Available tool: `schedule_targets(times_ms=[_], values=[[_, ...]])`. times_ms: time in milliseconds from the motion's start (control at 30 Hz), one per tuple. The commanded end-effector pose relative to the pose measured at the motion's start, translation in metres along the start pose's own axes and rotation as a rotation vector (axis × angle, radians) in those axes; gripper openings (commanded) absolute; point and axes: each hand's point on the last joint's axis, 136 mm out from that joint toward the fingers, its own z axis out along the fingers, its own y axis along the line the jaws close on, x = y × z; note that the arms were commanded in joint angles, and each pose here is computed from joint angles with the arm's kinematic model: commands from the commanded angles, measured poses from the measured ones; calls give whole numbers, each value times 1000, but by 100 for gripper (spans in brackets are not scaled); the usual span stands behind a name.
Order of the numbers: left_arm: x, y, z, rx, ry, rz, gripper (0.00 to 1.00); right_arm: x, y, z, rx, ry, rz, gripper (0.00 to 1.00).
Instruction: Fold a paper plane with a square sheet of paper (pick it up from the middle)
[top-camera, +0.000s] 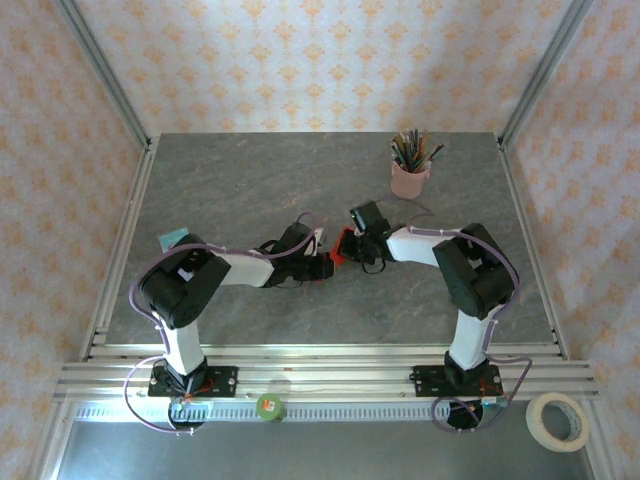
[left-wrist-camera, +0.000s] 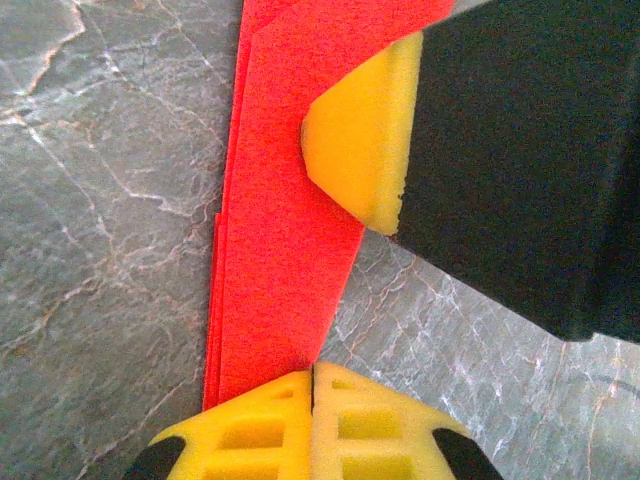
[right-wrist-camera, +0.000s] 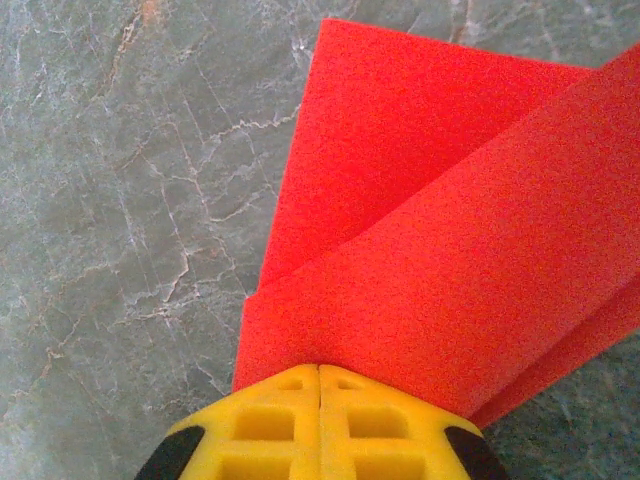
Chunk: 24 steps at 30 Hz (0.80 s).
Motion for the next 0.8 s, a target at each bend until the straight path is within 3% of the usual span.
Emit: schedule_targets(times_ms=[0, 400, 767], values=[[30, 38, 2, -122, 94, -12, 1, 51, -86, 19, 300, 146, 34, 1], [53, 45, -21, -158, 164, 14, 0, 58, -101, 21, 357, 166, 20, 1], [71, 52, -53, -201, 170, 18, 0, 58, -90, 21, 317, 175, 13, 2]])
